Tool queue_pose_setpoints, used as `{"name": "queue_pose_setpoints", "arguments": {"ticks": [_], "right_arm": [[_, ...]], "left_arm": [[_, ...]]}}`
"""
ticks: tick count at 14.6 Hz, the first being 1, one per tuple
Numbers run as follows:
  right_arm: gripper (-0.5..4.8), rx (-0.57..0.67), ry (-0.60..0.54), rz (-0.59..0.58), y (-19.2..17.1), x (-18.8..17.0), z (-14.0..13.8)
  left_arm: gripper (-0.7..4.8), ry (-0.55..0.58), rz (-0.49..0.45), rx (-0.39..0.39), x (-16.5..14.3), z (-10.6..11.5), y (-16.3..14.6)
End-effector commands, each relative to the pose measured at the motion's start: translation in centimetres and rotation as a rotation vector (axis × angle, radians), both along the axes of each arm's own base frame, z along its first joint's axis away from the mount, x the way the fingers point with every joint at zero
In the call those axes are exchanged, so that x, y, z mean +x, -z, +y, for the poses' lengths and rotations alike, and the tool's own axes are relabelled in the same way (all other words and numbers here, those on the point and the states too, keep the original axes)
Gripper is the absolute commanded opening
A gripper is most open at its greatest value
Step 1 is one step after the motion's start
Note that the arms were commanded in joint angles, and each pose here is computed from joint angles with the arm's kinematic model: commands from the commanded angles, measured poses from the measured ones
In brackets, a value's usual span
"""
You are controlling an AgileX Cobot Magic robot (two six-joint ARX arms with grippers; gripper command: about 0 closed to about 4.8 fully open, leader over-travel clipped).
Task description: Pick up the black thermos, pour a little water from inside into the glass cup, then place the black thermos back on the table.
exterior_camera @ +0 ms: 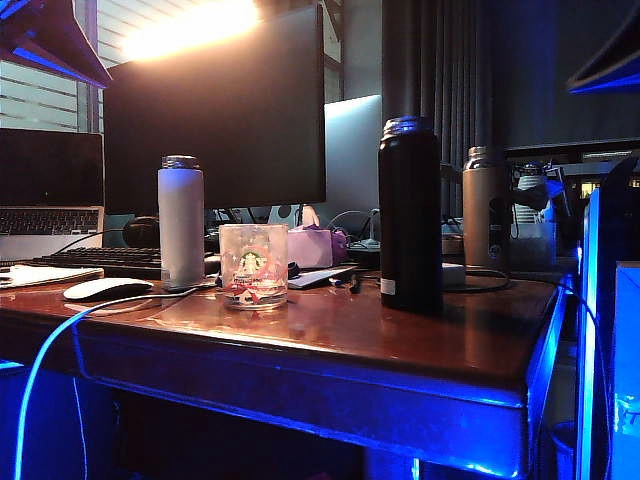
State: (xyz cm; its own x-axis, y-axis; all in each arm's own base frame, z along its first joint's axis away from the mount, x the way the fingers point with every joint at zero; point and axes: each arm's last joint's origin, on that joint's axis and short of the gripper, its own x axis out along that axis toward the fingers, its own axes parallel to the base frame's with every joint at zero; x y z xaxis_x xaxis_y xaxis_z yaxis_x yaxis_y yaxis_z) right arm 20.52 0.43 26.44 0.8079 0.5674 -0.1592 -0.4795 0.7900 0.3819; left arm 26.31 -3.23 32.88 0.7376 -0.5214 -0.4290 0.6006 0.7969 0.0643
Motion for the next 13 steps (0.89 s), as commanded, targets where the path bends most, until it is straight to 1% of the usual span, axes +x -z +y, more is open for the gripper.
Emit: {"name": "queue_pose_setpoints", "arguments": {"ticks": [1,3,4,5,6,8,9,10,11,12,13], "right_arm": [[-0.05,-0.076,0.036,-0.177,0.3,2.8,0.5],[-0.05,-0.159,0.035,-0.254,2.1,5.2,2.4],[-0.05,-0.222,0.008,-0.306,3.3,6.2,3.9],[-0.05,-0.333,-0.013,-0.368,4.9,7.0,6.2],[-0.05,-0.364,0.007,-0.380,5.9,7.3,7.8],[-0.05,-0.356,0.085,-0.415,5.8,7.2,8.8],[0.06,-0.355,0.115,-0.419,5.8,7.3,8.8],[0.27,-0.354,0.138,-0.401,6.1,7.4,8.8],[0.37,-0.361,0.129,-0.381,6.7,7.6,8.9],[1.65,-0.367,0.120,-0.362,7.5,7.9,9.0],[3.77,-0.361,0.118,-0.345,8.1,8.1,9.0]], "left_arm": [[0.28,0.010,-0.024,0.001,0.0,-0.1,-0.4],[0.28,0.010,-0.027,0.001,0.0,-0.1,-0.4],[0.28,0.011,-0.028,0.001,0.0,-0.1,-0.4],[0.28,0.010,-0.034,0.000,0.0,-0.1,-0.4],[0.28,0.010,-0.043,-0.001,0.1,-0.1,-0.5],[0.28,0.009,-0.053,-0.004,0.1,-0.1,-0.6],[0.28,0.007,-0.055,-0.008,0.1,-0.1,-0.6],[0.28,0.007,-0.058,-0.010,0.2,-0.1,-0.7],[0.28,0.007,-0.061,-0.011,0.2,-0.1,-0.7],[0.28,0.007,-0.061,-0.011,0.2,-0.1,-0.7],[0.28,0.007,-0.061,-0.011,0.2,-0.1,-0.7]]}}
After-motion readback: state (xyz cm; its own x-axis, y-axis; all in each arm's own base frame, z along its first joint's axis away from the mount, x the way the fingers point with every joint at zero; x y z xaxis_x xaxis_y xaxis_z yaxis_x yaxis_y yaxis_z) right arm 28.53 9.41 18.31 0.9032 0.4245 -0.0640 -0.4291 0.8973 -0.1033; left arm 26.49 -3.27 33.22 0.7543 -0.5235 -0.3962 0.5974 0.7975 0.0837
